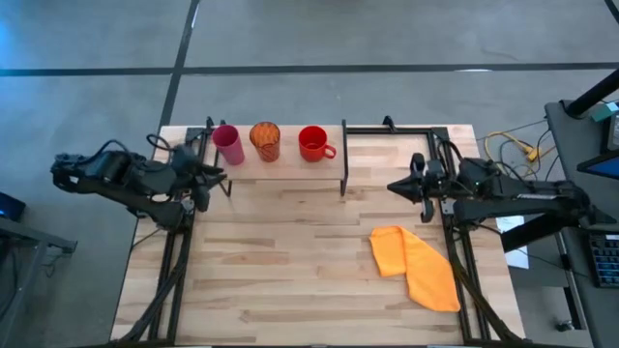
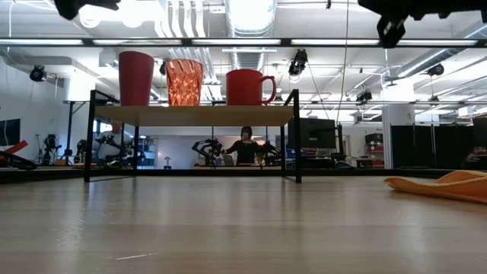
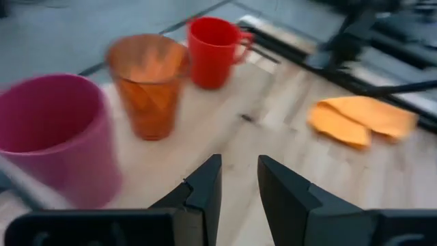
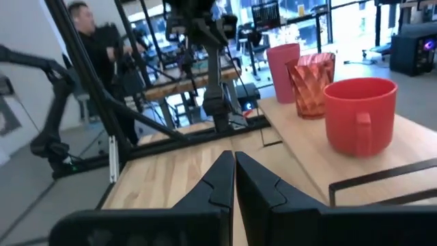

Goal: Stack small to large cups/mugs on shelf
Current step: Return to Home Position

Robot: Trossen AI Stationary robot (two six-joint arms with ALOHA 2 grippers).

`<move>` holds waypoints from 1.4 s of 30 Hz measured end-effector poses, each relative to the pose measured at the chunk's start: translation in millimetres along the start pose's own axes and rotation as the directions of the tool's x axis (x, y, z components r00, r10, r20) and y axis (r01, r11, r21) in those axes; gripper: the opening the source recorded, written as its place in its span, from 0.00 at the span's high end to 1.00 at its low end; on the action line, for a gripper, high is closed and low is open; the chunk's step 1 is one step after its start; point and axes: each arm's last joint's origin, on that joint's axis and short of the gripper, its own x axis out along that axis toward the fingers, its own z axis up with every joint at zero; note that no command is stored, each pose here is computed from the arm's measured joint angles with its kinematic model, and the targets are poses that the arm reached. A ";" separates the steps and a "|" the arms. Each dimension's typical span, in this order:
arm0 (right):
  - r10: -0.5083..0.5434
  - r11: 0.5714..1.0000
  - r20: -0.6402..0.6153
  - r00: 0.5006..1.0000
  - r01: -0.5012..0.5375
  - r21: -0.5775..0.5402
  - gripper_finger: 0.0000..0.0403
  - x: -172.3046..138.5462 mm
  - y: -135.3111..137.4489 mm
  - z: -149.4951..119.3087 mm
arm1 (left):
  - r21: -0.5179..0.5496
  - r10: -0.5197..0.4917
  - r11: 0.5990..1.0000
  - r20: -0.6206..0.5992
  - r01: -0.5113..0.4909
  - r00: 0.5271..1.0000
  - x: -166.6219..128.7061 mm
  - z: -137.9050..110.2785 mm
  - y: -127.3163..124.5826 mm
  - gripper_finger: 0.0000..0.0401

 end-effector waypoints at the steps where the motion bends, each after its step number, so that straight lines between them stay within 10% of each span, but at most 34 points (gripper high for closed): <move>1: 0.003 1.000 0.013 1.000 -0.003 0.007 0.98 -0.9 -0.7 -3.2 | 0.003 -0.040 0.999 0.007 0.040 0.999 0.5 -5.1 2.4 0.80; 7: 0.016 0.998 0.052 0.999 -0.020 0.066 0.98 -4.2 -5.6 -24.8 | 0.136 -0.392 0.916 0.115 0.377 0.913 4.6 -35.4 11.6 0.80; 19: 0.258 0.954 0.315 0.913 -0.293 0.067 0.98 -16.6 -7.5 -57.0 | 0.097 -0.529 0.813 0.534 0.574 0.659 21.4 -102.0 45.8 0.80; 42: 0.263 0.960 0.405 0.876 -0.278 -0.023 0.98 -35.3 -13.7 -82.1 | 0.232 -0.599 0.792 0.479 0.565 0.642 71.0 -152.8 36.3 0.80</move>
